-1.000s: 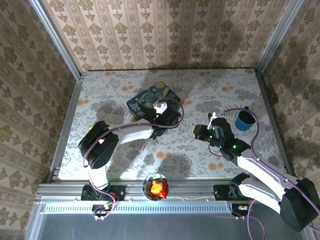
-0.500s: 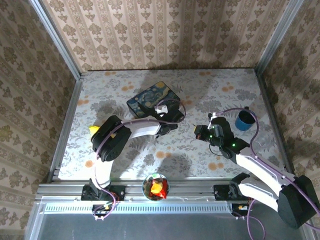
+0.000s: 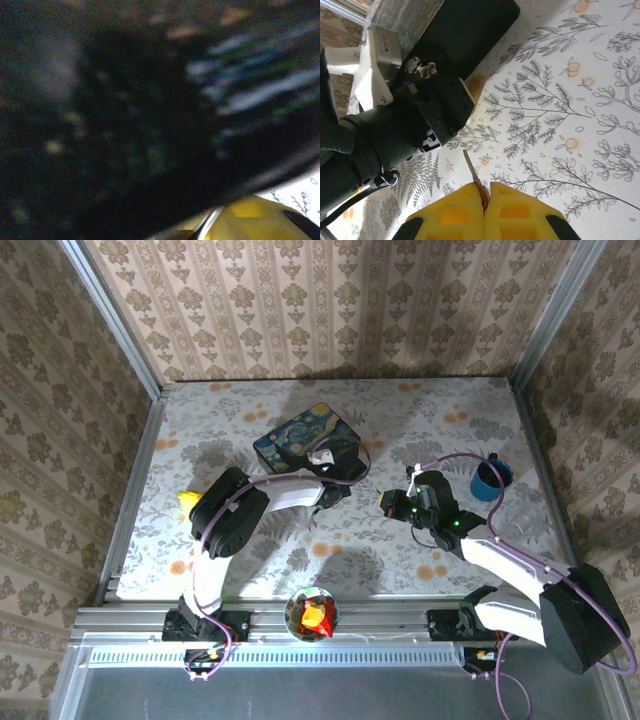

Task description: Unlock a padlock with a key

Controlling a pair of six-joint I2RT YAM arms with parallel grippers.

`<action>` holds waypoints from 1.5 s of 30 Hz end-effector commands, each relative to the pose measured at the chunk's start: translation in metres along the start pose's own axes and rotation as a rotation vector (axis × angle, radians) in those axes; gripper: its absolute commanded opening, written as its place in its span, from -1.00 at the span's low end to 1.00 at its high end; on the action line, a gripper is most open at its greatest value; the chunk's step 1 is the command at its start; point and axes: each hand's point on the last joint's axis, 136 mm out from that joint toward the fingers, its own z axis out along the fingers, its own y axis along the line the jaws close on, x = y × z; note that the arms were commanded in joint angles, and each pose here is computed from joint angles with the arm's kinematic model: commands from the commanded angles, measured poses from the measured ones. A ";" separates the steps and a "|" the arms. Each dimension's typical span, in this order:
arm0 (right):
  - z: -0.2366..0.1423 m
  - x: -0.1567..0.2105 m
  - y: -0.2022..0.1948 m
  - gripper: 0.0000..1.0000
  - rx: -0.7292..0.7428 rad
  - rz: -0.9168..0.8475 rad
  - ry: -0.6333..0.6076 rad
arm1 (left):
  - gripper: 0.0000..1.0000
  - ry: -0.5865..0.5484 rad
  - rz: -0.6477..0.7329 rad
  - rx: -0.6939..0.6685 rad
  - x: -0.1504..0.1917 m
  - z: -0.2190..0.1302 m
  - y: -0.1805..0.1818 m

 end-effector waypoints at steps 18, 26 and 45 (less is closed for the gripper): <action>0.024 0.023 -0.004 -1.00 -0.098 -0.010 0.052 | 0.51 0.103 0.029 -0.082 0.026 -0.002 0.034; 0.027 0.021 -0.002 -1.00 -0.095 -0.063 0.059 | 0.39 0.094 0.053 -0.176 0.022 -0.008 0.059; 0.027 0.015 0.001 -1.00 -0.110 -0.087 0.048 | -0.03 0.119 0.197 -0.107 0.029 0.007 0.017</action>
